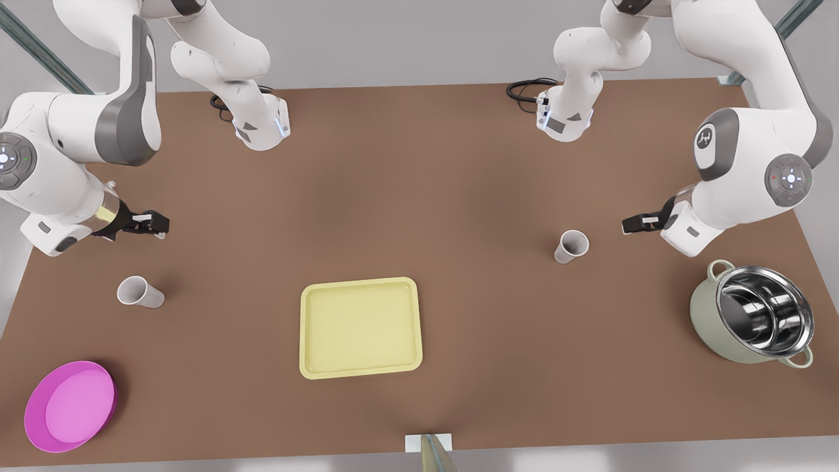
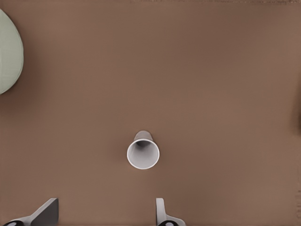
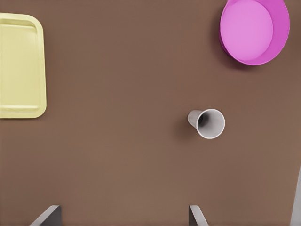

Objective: Use both arms to respectively pick up the white IKEA cups from the middle-left and middle-right positions, then place the white IKEA cups onto the middle-middle tray, ensuring that the cups remain upright and do not tip over

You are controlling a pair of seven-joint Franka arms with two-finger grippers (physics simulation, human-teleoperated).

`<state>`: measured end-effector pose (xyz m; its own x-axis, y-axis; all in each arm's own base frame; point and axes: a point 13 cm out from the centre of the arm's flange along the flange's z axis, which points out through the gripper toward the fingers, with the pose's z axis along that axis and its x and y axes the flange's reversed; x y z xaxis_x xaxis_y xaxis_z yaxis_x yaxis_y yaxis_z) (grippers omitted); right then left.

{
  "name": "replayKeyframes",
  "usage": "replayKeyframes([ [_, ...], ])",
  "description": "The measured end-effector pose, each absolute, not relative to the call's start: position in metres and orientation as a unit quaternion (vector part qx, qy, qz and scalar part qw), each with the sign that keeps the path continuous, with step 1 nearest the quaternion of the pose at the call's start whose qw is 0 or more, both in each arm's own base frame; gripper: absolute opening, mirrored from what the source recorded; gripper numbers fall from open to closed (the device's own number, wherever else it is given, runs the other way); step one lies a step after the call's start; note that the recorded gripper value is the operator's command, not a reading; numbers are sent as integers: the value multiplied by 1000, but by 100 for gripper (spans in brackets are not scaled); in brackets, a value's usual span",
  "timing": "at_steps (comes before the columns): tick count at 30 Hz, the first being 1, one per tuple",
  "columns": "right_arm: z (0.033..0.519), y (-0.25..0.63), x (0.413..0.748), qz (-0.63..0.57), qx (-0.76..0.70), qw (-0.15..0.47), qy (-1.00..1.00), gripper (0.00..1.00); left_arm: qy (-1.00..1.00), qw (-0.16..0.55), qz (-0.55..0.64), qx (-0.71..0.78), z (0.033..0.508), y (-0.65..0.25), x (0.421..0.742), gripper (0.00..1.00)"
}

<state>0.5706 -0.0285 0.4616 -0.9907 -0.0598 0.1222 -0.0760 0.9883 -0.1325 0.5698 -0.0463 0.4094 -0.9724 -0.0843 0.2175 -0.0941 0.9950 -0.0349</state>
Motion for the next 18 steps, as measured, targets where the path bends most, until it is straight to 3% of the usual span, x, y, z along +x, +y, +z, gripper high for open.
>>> replayKeyframes([
  [3,461,-29,571,66,34,60,-995,100,-992,119,21,47,397,-47,565,100],
  [6,443,-43,574,64,28,75,-995,100,-984,171,15,48,323,-50,535,100],
  [11,376,-148,581,54,-32,119,-991,100,-981,186,8,50,208,-54,495,100],
  [18,266,-242,587,13,-54,127,-990,100,-986,158,3,54,144,-49,488,100],
])
